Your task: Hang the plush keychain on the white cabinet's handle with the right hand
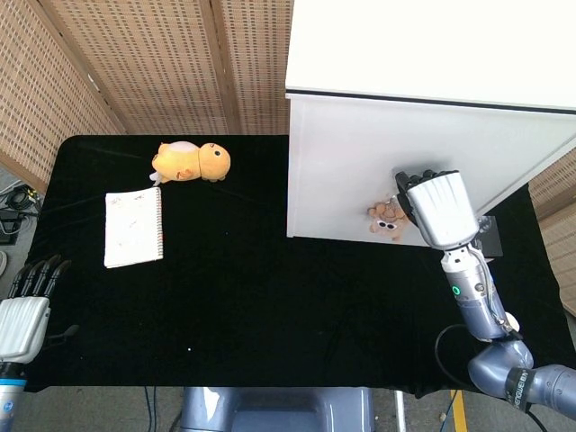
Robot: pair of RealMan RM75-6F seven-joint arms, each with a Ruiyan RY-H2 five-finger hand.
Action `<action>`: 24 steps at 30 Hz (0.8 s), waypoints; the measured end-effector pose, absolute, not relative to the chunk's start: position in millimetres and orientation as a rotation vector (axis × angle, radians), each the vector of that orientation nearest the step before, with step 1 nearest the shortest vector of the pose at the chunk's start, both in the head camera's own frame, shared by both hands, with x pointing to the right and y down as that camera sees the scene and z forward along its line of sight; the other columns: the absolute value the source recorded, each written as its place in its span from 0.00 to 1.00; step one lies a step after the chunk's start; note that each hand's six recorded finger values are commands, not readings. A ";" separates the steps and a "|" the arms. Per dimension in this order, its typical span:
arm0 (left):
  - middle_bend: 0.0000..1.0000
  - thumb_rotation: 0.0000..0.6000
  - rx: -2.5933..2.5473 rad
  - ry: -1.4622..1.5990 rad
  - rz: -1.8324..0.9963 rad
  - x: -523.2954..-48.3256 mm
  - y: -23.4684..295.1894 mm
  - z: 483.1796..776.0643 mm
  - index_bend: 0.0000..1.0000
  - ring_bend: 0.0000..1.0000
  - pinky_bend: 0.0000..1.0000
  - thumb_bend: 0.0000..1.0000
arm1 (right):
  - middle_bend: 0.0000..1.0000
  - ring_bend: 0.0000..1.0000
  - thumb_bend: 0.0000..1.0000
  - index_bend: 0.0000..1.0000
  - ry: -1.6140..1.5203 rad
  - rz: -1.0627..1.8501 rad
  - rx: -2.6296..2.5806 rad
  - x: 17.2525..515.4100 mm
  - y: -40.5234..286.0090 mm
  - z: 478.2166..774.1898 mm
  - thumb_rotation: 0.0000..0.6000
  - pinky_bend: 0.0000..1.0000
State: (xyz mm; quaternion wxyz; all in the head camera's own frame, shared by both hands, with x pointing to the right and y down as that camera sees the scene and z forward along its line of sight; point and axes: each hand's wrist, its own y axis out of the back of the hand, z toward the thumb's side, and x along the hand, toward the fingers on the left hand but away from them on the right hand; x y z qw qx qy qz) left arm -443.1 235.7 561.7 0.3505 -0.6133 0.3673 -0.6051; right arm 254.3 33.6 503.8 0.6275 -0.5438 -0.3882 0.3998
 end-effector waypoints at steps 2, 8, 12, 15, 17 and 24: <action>0.00 1.00 -1.589 0.950 -1.567 -442.9 235.8 561.9 0.00 0.00 0.00 0.00 | 0.93 0.86 0.29 0.65 -0.893 0.909 -1.241 254.8 34.0 501.0 1.00 1.00; 0.00 1.00 -1.592 0.950 -1.568 -442.8 236.0 562.3 0.00 0.00 0.00 0.00 | 0.93 0.86 0.29 0.66 -0.903 0.889 -1.206 260.7 34.6 488.7 1.00 1.00; 0.00 1.00 -1.594 0.953 -1.564 -442.5 236.0 561.5 0.00 0.00 0.00 0.00 | 0.90 0.85 0.29 0.66 -0.952 0.872 -1.200 272.2 39.1 475.9 1.00 1.00; 0.00 1.00 -1.595 0.956 -1.559 -442.2 236.0 560.0 0.00 0.00 0.00 0.00 | 0.81 0.78 0.29 0.61 -1.000 0.865 -1.219 284.4 48.1 470.4 1.00 1.00; 0.00 1.00 -1.595 0.959 -1.554 -442.0 236.0 558.9 0.00 0.00 0.00 0.00 | 0.71 0.70 0.27 0.56 -1.038 0.873 -1.243 297.9 59.4 469.1 1.00 0.97; 0.00 1.00 -1.596 0.956 -1.541 -440.0 237.4 556.0 0.00 0.00 0.00 0.00 | 0.23 0.16 0.00 0.26 -1.105 1.057 -1.355 352.7 115.9 479.7 1.00 0.32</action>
